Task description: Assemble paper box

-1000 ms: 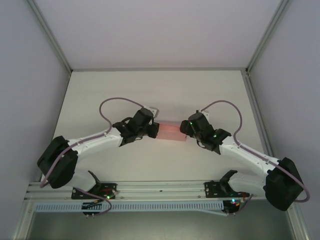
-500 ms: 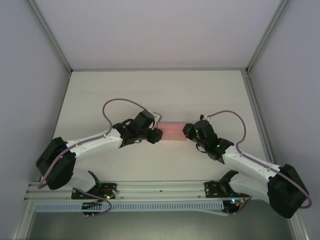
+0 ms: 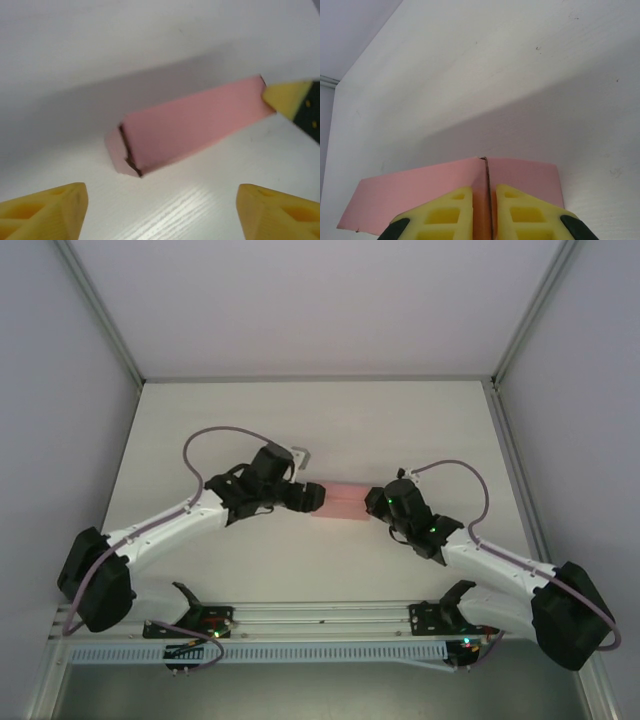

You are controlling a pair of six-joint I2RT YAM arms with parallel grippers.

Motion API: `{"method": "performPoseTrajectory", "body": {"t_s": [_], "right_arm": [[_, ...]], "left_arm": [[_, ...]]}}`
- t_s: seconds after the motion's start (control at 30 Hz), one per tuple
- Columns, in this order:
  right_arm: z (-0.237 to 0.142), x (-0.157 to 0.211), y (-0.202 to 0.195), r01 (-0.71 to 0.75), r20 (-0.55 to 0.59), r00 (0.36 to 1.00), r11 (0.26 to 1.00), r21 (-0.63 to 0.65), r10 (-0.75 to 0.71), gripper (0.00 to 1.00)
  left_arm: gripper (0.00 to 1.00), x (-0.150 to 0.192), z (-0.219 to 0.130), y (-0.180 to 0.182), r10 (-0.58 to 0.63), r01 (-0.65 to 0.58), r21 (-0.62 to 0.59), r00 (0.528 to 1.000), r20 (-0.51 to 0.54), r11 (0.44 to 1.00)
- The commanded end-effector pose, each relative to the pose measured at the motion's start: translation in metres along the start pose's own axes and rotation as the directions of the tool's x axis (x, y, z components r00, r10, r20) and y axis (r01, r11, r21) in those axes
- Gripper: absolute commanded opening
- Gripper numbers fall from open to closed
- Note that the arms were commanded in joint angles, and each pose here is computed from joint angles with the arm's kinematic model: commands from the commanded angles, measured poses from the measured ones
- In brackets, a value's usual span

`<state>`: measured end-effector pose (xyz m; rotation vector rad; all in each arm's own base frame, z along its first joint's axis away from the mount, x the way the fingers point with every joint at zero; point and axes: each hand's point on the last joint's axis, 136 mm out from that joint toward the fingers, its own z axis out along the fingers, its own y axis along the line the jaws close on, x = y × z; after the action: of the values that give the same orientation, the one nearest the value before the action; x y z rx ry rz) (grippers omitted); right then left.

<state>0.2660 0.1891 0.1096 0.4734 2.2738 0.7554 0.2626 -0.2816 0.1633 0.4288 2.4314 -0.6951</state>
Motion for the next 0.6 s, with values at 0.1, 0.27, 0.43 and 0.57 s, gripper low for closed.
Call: {"method": "performPoseTrajectory", "body": {"t_s": [0.1, 0.27, 0.43, 0.57], "right_arm": [[0.001, 0.052, -0.08, 0.139, -0.209, 0.974, 0.951, 0.276, -0.082, 0.07], [0.006, 0.051, -0.079, 0.151, -0.216, 0.972, 0.944, 0.292, -0.088, 0.05], [0.008, 0.052, -0.08, 0.153, -0.217, 0.972, 0.943, 0.297, -0.089, 0.04], [0.008, 0.054, -0.084, 0.177, -0.235, 0.966, 0.935, 0.308, -0.105, 0.04]], "left_arm": [[0.7, -0.019, 0.018, 0.01, -0.168, 0.17, 0.173, 0.985, -0.021, 0.97], [0.63, -0.018, 0.03, 0.006, -0.168, 0.173, 0.275, 0.985, -0.042, 0.946], [0.53, -0.001, 0.043, 0.022, -0.201, 0.218, 0.261, 0.975, -0.089, 0.94], [0.42, 0.018, 0.059, 0.035, -0.224, 0.253, 0.231, 0.964, -0.145, 0.94]]}}
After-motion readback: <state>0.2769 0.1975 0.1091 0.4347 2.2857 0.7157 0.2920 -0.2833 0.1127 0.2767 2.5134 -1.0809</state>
